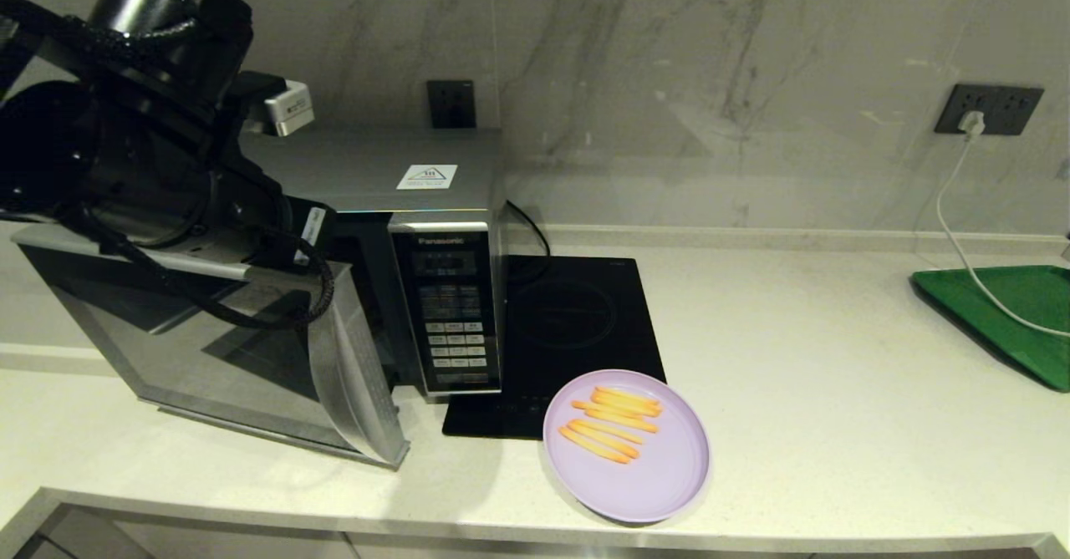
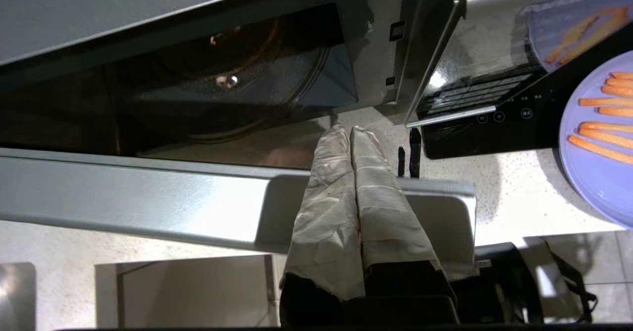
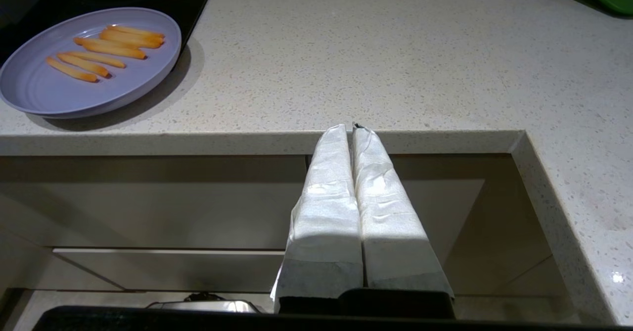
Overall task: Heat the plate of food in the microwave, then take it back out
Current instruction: Open the microwave oven
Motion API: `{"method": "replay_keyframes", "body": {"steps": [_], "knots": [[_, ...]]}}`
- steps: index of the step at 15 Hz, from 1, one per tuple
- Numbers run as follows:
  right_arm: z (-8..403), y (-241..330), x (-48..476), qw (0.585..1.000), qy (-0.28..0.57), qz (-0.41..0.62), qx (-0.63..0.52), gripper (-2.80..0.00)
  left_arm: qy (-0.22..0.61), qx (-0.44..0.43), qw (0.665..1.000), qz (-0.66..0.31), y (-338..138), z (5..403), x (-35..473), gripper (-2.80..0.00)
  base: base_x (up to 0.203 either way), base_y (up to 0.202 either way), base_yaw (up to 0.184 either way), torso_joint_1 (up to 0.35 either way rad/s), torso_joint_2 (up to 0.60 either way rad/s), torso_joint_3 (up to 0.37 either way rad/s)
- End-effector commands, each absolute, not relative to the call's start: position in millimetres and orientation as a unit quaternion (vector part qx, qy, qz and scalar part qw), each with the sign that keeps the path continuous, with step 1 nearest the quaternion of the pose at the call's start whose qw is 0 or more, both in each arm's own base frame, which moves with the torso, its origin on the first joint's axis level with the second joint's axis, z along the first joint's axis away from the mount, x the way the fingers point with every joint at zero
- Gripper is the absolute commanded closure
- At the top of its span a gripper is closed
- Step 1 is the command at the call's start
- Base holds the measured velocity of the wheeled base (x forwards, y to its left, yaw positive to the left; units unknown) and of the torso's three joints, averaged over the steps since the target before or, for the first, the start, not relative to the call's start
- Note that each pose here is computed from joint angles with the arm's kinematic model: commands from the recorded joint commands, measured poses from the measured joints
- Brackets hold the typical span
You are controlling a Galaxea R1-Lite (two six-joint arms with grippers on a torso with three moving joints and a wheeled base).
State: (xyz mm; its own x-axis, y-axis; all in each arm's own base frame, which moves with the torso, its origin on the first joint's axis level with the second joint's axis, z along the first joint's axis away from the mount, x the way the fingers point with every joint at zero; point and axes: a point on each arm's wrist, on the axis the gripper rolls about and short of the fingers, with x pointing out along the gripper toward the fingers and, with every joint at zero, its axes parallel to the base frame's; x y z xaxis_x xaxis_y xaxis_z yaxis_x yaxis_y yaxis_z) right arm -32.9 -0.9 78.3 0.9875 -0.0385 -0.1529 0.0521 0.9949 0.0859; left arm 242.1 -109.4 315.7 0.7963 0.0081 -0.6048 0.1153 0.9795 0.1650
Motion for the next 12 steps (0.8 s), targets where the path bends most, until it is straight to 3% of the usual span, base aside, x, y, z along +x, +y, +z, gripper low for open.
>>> {"method": "replay_keyframes", "body": {"steps": [1, 12], "knots": [[78, -1, -33, 0.996, 0.076, -0.023, 0.045, 0.00, 0.328, 0.095, 0.940, -0.023, -110, 311, 245, 0.00, 0.000, 0.000, 0.000, 0.000, 0.00, 0.000], [78, -1, -33, 0.996, 0.076, -0.023, 0.045, 0.00, 0.354, 0.069, 0.932, 0.014, -77, 309, 175, 0.00, 0.000, 0.000, 0.000, 0.000, 0.00, 0.000]]}}
